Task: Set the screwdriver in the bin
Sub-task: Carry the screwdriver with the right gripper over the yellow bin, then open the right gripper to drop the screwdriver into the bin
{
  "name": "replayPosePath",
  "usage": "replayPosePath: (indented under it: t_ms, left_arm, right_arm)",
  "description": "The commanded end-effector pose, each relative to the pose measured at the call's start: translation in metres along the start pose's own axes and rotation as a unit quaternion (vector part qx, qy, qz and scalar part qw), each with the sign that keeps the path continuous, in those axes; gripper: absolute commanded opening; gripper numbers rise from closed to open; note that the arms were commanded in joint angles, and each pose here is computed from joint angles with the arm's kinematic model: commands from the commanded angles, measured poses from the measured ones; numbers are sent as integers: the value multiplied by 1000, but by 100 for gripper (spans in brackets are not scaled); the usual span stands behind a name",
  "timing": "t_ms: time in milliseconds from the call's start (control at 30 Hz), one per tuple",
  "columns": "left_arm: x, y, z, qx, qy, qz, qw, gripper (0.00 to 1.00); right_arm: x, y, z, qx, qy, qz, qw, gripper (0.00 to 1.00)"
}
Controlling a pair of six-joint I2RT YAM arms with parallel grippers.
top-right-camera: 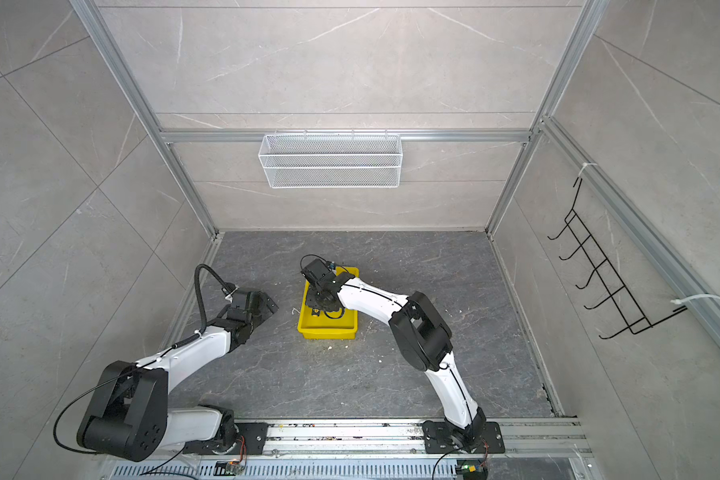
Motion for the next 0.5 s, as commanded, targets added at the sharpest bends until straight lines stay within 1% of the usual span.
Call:
replayPosePath:
  t_ms: [0, 67, 133, 233, 300, 400, 467]
  left_arm:
    - [14, -3, -8, -2, -13, -18, 1000, 94]
    - [14, -3, -8, -1, -11, -17, 1000, 94]
    - [14, -3, -8, 1, -11, -16, 1000, 94]
    - [13, -3, -8, 0, -10, -16, 1000, 94]
    - [14, -3, -7, 3, -9, -19, 1000, 94]
    - [13, -3, -7, 3, -10, -16, 1000, 94]
    - [12, -1, -7, 5, -8, -13, 1000, 94]
  right_arm:
    - [3, -10, 0, -12, -15, 6, 1000, 39]
    - [5, -19, 1, -13, -26, 3, 1000, 42]
    - [8, -34, 1, -20, -44, -5, 999, 42]
    - [13, -64, -4, -29, -70, -31, 997, 42]
    - [19, -91, -14, -52, -91, -59, 993, 43]
    - [26, -138, -40, -109, -131, -108, 979, 46]
    - [29, -170, -65, -162, -151, -145, 964, 49]
Point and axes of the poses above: each gripper's point midway between its finger pads, its own y axis out along the fingers, its own z axis along the line the jaws close on, x = y × z, the point moved 4 cm from there along -y, back along the fingers, and after that the axes turned 2 degrees about -y, right-handed, at the moved point
